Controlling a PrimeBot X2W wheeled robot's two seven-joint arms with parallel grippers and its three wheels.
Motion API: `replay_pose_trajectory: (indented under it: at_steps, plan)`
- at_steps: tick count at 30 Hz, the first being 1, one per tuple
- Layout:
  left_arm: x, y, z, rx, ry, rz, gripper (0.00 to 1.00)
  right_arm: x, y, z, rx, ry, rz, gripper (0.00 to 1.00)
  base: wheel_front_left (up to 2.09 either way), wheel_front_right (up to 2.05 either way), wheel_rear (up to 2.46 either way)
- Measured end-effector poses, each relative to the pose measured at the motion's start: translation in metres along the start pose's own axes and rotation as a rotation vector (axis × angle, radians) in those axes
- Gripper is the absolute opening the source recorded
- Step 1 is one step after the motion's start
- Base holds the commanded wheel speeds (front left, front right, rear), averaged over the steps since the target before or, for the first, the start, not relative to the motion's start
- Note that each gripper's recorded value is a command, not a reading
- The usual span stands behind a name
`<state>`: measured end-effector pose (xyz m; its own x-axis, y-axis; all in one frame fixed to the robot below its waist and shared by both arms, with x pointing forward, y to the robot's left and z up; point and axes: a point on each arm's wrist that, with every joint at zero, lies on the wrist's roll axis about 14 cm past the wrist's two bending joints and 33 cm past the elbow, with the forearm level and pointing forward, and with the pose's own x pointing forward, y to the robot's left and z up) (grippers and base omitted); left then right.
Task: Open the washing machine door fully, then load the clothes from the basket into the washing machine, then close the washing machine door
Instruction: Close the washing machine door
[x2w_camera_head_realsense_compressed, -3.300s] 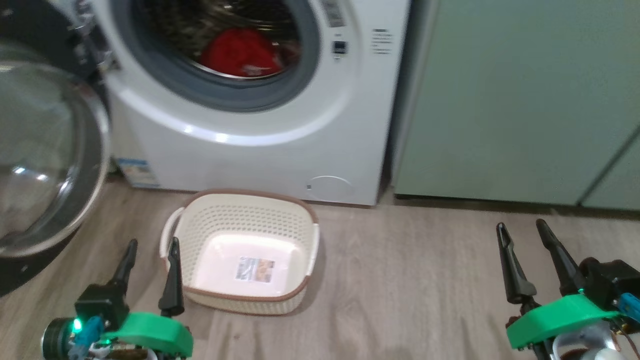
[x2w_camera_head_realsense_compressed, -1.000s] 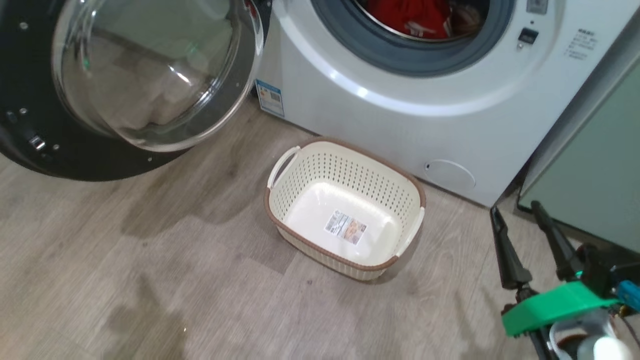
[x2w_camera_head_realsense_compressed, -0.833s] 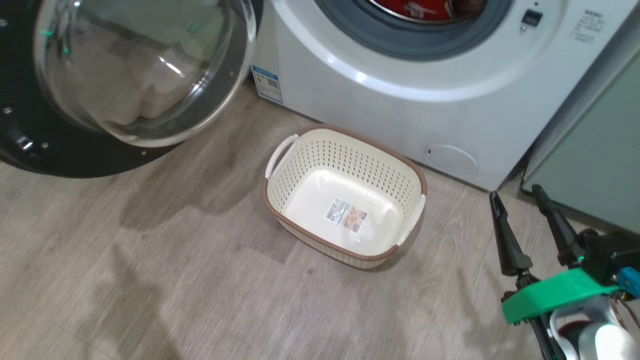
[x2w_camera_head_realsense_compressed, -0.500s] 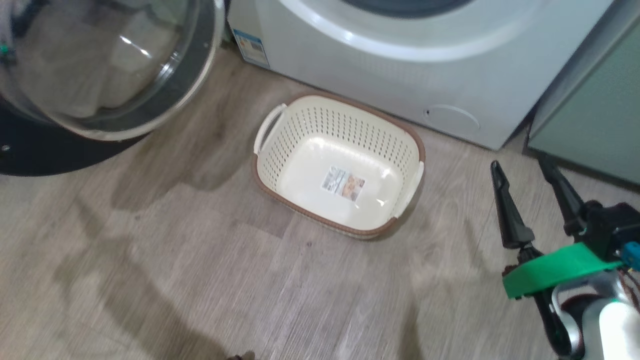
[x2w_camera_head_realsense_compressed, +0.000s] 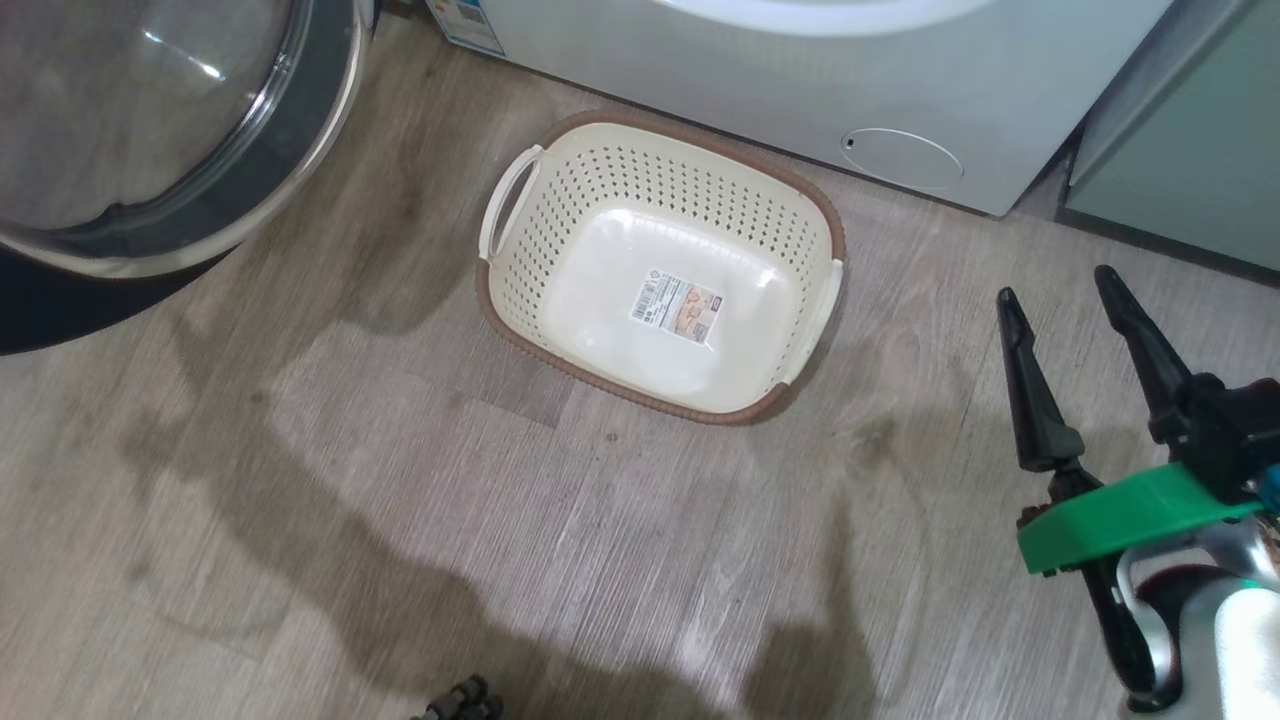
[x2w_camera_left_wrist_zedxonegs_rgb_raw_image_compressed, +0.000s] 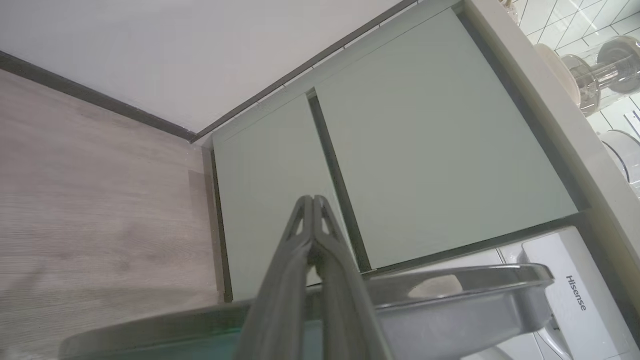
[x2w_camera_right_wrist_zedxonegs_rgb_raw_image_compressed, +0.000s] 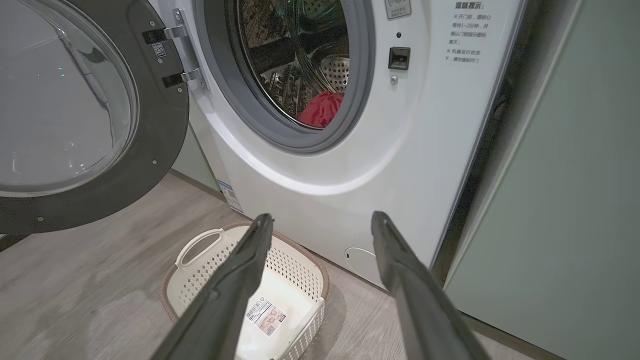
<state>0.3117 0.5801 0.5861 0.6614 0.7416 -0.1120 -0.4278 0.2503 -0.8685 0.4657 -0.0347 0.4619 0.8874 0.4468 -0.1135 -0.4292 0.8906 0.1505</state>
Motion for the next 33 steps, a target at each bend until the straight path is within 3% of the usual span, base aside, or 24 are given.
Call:
replay_pose_trajectory:
  at_steps: [18, 33]
  plan:
    - [-0.002, 0.000, -0.032, -0.037, 0.189, -0.015, 0.00, 0.000, 0.001, 0.010, -0.012, -0.020, 0.000, 1.00, 0.00, 0.00, 0.00]
    - [-0.021, -0.031, -0.053, -0.078, 0.413, -0.147, 0.00, -0.008, 0.006, 0.029, -0.013, -0.073, 0.007, 1.00, 0.00, 0.00, 0.00]
